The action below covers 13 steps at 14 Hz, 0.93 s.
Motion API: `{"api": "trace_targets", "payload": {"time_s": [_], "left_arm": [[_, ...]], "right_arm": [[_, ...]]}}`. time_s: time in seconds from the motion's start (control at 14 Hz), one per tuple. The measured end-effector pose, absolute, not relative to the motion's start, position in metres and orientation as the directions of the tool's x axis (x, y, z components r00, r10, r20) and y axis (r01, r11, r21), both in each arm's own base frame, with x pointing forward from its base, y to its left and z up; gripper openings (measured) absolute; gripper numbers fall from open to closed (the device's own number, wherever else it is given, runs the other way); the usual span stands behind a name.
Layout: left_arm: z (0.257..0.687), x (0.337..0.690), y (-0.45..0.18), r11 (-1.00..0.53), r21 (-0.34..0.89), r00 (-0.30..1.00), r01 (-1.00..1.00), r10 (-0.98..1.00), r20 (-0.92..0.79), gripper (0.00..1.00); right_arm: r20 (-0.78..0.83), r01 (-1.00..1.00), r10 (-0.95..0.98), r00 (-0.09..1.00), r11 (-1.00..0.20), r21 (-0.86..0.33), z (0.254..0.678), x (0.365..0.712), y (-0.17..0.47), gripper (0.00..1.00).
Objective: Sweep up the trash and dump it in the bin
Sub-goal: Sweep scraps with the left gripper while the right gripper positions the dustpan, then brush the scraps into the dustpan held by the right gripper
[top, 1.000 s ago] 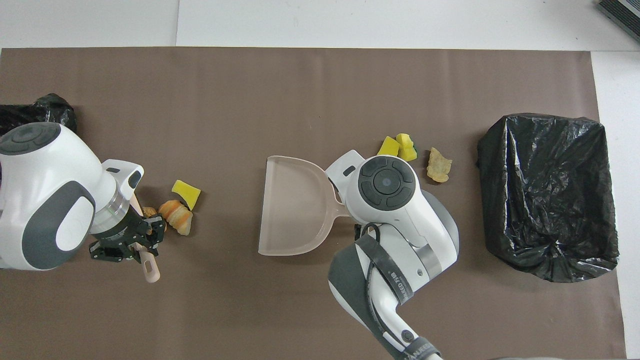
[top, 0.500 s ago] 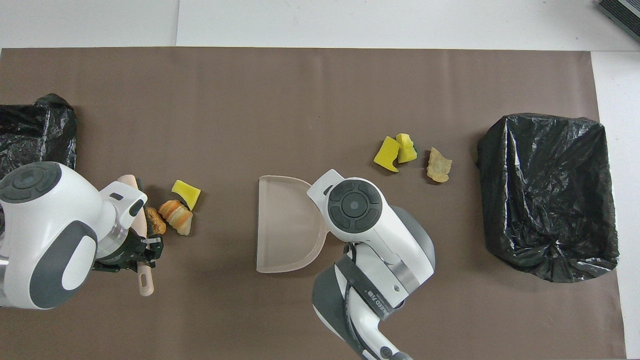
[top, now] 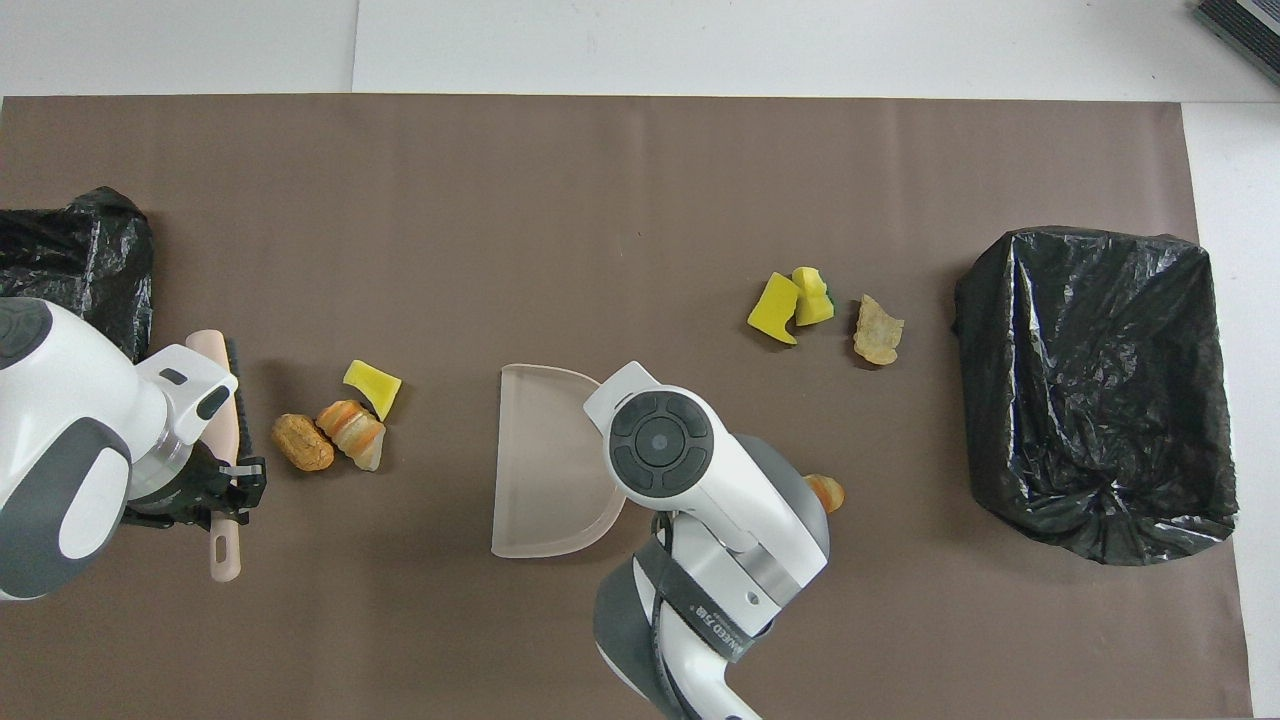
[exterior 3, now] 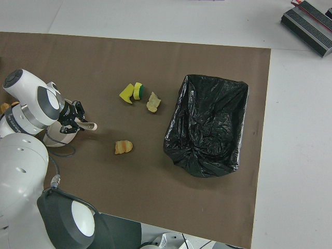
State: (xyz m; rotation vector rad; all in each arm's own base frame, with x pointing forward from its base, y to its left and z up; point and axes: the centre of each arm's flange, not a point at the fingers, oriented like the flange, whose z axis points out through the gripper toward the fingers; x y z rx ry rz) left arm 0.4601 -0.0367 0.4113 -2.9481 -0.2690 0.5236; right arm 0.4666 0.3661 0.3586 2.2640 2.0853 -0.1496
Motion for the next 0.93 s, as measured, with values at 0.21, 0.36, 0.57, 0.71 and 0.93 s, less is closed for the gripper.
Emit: {"api": "trace_targets", "payload": {"time_s": [0.21, 0.36, 0.57, 0.71, 0.93], "left_arm": [[0.394, 0.453, -0.031, -0.994, -0.106, 0.929, -0.001, 0.039, -0.368, 0.27], [0.389, 0.455, -0.022, -0.992, -0.053, 0.931, -0.111, -0.086, -0.354, 0.27], [0.380, 0.458, -0.004, -0.977, -0.006, 0.928, -0.214, -0.201, -0.313, 0.27], [0.378, 0.457, -0.026, -0.961, -0.003, 0.916, -0.276, -0.262, -0.303, 0.27], [0.377, 0.449, -0.087, -0.927, 0.026, 0.883, -0.373, -0.364, -0.297, 0.27]], "right_arm": [[-0.116, 0.996, 0.990, 0.085, -0.088, -0.022, 0.358, 0.462, 0.371, 0.32], [-0.121, 0.995, 0.989, 0.088, -0.092, -0.026, 0.358, 0.462, 0.370, 0.32], [-0.122, 0.995, 0.988, 0.094, -0.098, -0.026, 0.358, 0.462, 0.370, 0.32], [-0.124, 0.994, 0.987, 0.098, -0.102, -0.028, 0.358, 0.462, 0.370, 0.32], [-0.127, 0.993, 0.986, 0.110, -0.114, -0.028, 0.357, 0.462, 0.369, 0.32]]}}
